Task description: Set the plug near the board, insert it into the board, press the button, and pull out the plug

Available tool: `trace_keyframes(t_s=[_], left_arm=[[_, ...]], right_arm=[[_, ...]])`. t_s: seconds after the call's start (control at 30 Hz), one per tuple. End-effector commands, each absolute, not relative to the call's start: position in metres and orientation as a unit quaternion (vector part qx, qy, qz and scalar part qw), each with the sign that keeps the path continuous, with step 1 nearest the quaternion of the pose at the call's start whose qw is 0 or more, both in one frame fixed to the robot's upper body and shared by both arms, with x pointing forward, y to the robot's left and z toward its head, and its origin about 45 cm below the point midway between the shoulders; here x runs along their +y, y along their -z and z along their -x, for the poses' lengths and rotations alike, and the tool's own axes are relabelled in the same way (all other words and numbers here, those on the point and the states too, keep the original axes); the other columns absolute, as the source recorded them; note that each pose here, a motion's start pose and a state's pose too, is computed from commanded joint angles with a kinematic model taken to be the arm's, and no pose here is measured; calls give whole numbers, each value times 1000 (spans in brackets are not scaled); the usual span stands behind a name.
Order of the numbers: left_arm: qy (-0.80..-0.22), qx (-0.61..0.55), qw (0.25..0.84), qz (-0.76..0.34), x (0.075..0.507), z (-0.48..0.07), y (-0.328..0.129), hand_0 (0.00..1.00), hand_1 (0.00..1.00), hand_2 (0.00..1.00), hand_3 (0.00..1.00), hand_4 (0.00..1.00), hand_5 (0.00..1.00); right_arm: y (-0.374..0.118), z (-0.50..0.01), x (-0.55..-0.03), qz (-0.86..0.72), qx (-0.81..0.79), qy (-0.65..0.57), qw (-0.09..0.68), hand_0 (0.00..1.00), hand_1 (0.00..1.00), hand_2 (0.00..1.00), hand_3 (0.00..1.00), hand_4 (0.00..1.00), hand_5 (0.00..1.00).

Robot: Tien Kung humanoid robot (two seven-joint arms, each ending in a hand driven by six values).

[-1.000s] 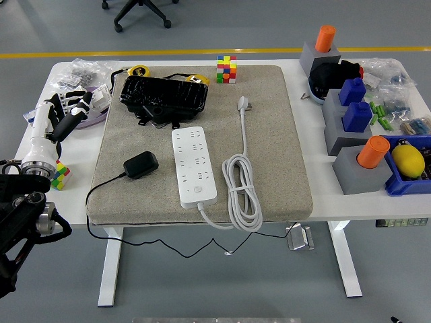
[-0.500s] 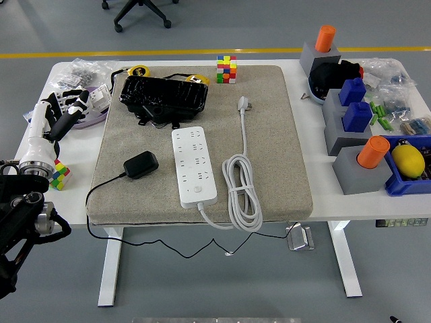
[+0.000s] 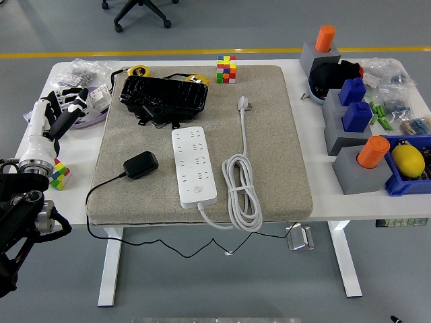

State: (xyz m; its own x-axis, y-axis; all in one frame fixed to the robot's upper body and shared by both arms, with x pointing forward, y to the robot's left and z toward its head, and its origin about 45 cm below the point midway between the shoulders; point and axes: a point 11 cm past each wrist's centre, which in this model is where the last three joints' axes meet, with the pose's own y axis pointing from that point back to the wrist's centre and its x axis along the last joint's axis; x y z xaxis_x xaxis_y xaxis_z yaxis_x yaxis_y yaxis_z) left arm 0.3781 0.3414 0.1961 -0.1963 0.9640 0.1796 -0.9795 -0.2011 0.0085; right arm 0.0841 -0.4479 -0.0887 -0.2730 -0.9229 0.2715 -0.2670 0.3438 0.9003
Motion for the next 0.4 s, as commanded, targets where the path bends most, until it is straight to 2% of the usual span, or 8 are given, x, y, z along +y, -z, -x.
trace_keyframes(t_s=[0.4], left_arm=[[-769,-55,632,-71,339,-379,-197,492,585,615,611,812,519]], right_arm=[[88,-84,-448,-426,-699,384,427,606,648,670,562,946,510]])
